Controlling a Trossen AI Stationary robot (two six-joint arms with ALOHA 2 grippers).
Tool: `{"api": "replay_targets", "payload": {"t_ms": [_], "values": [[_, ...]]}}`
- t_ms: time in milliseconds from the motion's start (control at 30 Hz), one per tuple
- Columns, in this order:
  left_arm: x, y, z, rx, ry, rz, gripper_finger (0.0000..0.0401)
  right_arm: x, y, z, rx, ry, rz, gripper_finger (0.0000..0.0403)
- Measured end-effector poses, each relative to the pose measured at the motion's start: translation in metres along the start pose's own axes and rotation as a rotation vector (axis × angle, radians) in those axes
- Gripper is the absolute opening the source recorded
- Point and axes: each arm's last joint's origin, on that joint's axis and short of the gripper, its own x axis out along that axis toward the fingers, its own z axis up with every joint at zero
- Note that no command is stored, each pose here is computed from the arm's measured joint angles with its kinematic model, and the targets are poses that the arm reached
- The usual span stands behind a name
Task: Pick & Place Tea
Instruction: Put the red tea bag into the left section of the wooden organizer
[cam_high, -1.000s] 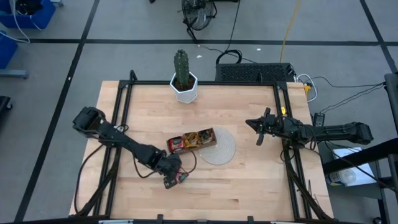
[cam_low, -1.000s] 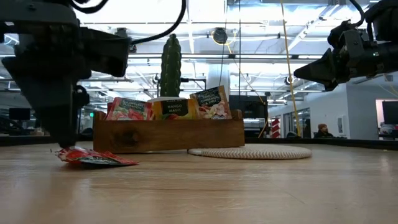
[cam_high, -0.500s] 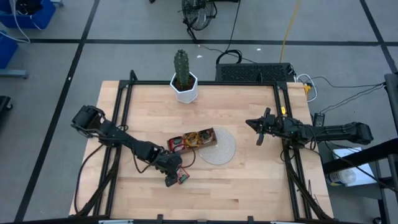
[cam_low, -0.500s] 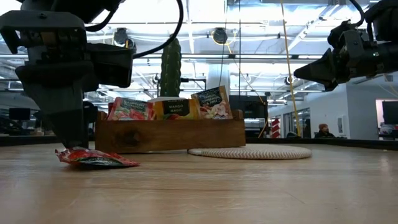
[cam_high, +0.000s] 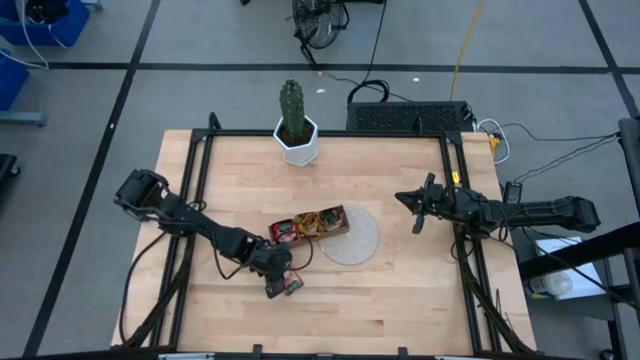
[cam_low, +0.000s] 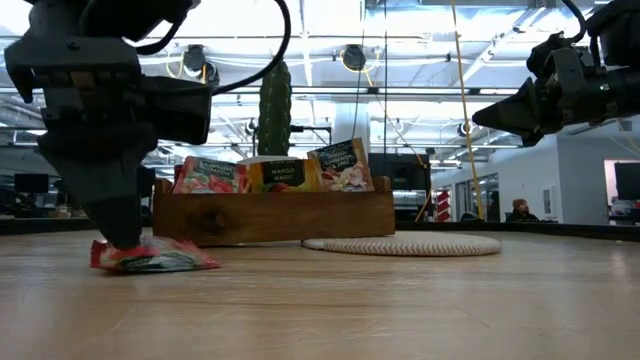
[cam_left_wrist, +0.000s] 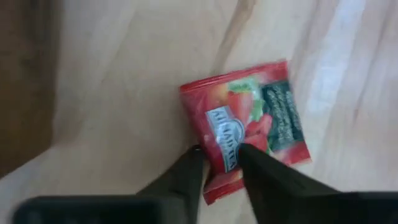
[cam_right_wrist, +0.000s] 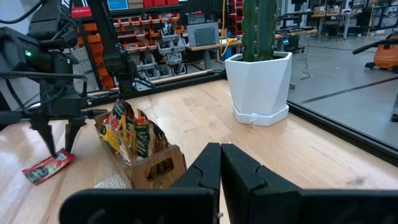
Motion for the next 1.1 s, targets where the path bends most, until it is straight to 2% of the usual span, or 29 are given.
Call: {"api": "replay_targets", "payload": {"t_ms": [167,367,467,533,633,800,933,1100], "values": [[0.001,0.000,0.000,-0.002,0.017,-0.014,0.0018,0.000,0.000,0.000,0.000,0.000,0.000,0.0000],[-0.007,-0.012,-0.002,0.021,0.050,-0.061,0.0007,0.000,0.000,0.000,0.000,0.000,0.000,0.0000],[-0.024,-0.028,0.002,0.059,0.022,-0.061,0.0006,0.000,0.000,0.000,0.000,0.000,0.000,0.0000],[-0.041,-0.037,0.007,0.079,0.005,0.008,0.0004,0.000,0.000,0.000,0.000,0.000,0.000,0.0000],[-0.067,-0.047,0.013,0.125,-0.006,0.190,0.0004,0.000,0.000,0.000,0.000,0.000,0.000,0.0000],[-0.107,-0.061,0.029,0.270,-0.112,0.467,0.0003,0.000,0.000,0.000,0.000,0.000,0.000,0.0000],[-0.123,-0.064,0.044,0.358,-0.223,0.551,0.0003,0.000,0.000,0.000,0.000,0.000,0.000,0.0000],[-0.120,-0.055,0.056,0.441,-0.229,0.668,0.0003,0.000,0.000,0.000,0.000,0.000,0.000,0.0000]]}}
